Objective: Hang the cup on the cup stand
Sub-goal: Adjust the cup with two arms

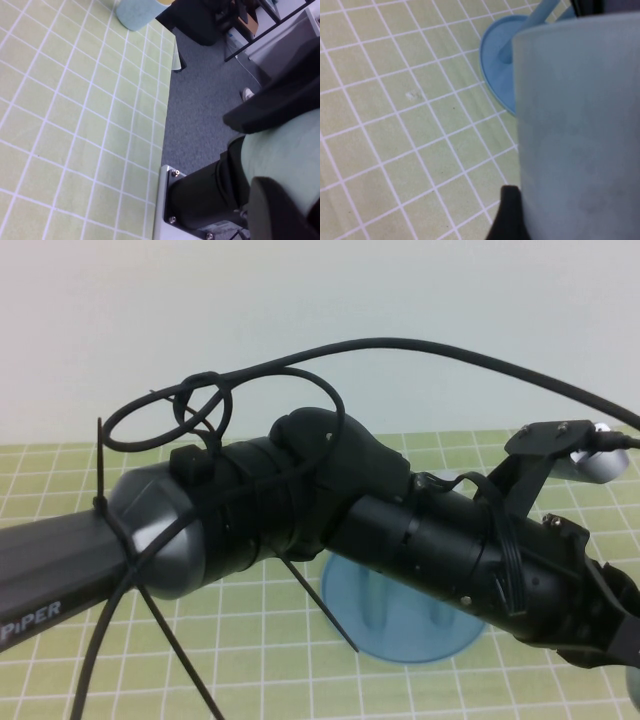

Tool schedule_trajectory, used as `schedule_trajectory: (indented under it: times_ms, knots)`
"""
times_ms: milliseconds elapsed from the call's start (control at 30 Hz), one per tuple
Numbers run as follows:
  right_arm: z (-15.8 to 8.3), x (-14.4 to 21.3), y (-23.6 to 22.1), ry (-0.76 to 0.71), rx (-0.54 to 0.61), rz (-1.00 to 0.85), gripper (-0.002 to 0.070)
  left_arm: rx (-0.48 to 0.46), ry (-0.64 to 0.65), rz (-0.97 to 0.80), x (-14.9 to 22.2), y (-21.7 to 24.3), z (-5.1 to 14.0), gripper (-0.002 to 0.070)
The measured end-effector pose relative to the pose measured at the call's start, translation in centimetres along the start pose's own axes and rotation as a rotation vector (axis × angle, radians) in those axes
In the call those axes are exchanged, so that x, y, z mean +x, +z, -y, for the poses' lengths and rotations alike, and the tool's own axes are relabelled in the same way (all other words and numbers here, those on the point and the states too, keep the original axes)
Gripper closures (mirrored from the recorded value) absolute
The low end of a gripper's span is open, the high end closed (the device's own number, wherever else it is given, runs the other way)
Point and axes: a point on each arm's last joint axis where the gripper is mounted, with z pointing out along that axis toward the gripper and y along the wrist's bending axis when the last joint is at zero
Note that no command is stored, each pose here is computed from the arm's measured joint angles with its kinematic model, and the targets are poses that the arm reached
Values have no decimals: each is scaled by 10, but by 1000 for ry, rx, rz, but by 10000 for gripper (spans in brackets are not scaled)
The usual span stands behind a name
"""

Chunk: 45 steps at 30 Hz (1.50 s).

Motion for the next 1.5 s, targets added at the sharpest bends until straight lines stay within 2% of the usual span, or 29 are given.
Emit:
schedule_trajectory:
  times_ms: [200, 267, 567, 767, 933, 1167, 1500]
  knots:
    - [-1, 1, 0, -11, -15, -7, 122, 36, 2, -34, 3, -1, 3, 349]
    - [-2, 1, 0, -11, -24, -11, 123, 50, 3, -47, 4, -1, 4, 300]
    - [-11, 5, -1, 49, -121, -60, 123, 62, -21, -36, -3, -11, 2, 298]
    - [-15, 9, -2, 102, -164, -105, 123, 117, -69, -37, -9, -25, 2, 333]
    - [-13, 15, -2, 171, -132, -176, 123, 128, -62, -48, -7, -19, 7, 372]
    - [-10, 17, 1, 189, -126, -210, 123, 146, -7, -63, -2, -1, 22, 373]
    - [-1, 16, 10, 221, -109, -225, 123, 88, 82, -140, 9, 13, 27, 368]
